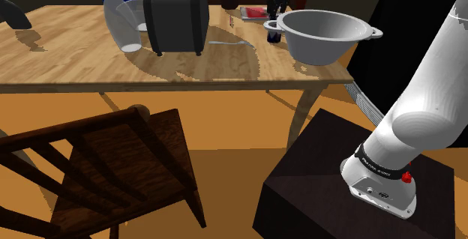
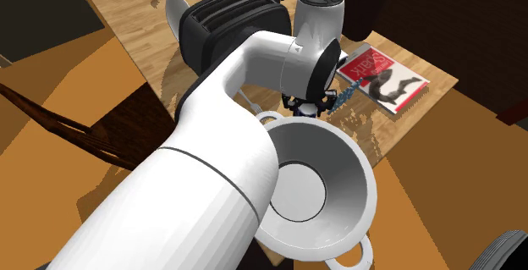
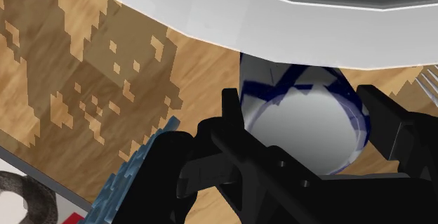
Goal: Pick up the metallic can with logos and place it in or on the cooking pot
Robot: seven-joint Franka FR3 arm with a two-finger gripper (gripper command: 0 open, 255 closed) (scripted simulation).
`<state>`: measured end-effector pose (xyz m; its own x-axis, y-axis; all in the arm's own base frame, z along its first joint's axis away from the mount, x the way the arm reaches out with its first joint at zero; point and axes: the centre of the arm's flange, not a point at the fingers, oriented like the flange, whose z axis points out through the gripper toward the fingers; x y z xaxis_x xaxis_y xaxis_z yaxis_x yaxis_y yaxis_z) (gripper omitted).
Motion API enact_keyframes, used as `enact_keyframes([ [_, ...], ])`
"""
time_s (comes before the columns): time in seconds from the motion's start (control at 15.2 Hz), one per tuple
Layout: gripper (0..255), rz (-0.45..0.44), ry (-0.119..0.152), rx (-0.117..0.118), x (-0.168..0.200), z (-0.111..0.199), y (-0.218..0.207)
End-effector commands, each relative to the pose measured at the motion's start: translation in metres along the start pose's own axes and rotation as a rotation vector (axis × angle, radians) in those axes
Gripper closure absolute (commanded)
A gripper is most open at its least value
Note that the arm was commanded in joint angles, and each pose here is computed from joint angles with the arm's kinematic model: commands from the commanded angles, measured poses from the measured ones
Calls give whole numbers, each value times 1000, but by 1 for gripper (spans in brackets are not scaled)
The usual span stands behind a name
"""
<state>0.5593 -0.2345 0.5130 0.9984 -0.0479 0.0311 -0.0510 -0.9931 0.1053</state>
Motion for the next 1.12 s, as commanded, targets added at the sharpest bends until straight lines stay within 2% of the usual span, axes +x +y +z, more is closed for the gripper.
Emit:
enact_keyframes([
  [0.0,255,0,1,0,0,-5,1],
  [1.06,255,0,1,0,3,-89,9],
])
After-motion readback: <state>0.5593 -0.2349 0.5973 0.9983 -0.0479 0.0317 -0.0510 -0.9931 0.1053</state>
